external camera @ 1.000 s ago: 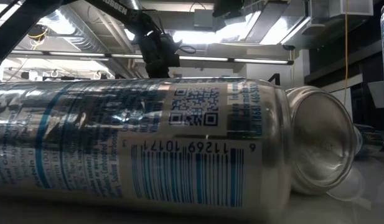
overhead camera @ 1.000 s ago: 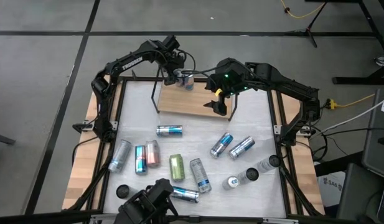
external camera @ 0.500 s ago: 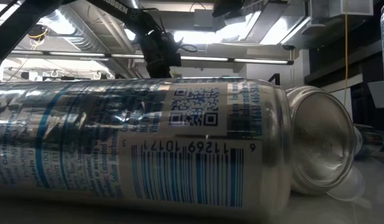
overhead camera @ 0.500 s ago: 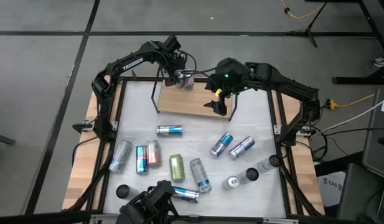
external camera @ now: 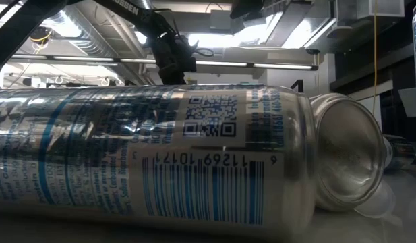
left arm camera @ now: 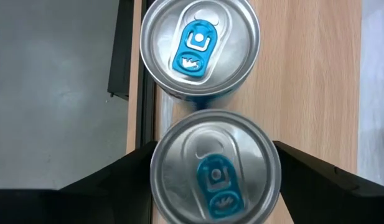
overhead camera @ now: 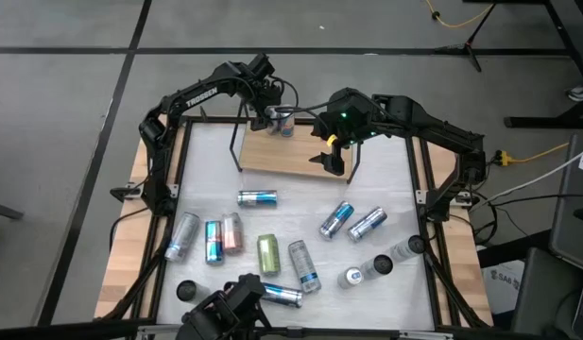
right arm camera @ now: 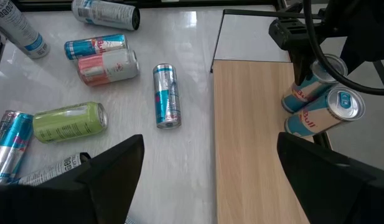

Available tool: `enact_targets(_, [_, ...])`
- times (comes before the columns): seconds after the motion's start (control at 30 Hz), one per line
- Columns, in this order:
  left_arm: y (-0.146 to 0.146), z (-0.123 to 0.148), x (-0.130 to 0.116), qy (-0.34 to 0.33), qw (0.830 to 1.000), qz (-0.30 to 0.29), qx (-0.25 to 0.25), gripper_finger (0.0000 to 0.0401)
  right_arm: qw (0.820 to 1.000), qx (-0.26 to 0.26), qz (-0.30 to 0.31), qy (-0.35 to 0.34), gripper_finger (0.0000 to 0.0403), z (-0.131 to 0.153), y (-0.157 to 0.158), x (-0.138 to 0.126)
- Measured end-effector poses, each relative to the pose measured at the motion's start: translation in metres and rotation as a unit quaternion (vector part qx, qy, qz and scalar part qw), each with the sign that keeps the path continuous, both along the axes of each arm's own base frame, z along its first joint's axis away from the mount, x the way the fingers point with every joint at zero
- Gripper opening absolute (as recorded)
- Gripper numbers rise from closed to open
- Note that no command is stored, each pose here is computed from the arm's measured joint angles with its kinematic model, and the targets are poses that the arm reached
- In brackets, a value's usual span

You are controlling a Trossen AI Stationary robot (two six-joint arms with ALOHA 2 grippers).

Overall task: Place canned beverage on shelf
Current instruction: Put the blue soda can on the shelf

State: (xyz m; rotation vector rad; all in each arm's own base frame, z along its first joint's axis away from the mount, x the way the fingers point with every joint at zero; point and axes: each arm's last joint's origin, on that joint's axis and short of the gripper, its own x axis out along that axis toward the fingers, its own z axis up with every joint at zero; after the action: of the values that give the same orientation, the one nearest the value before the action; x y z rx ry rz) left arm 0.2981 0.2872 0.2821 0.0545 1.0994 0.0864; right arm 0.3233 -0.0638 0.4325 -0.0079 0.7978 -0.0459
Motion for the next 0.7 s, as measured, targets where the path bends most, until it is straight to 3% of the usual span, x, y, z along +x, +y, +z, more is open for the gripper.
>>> enact_targets(0.7, [0.0022, 0.0019, 0.002, -0.012, 1.0, 0.002, 0.015, 0.0297, 1.0, 0.0, 0.0, 0.0, 0.0358, 0.0002, 0.0, -0.0001])
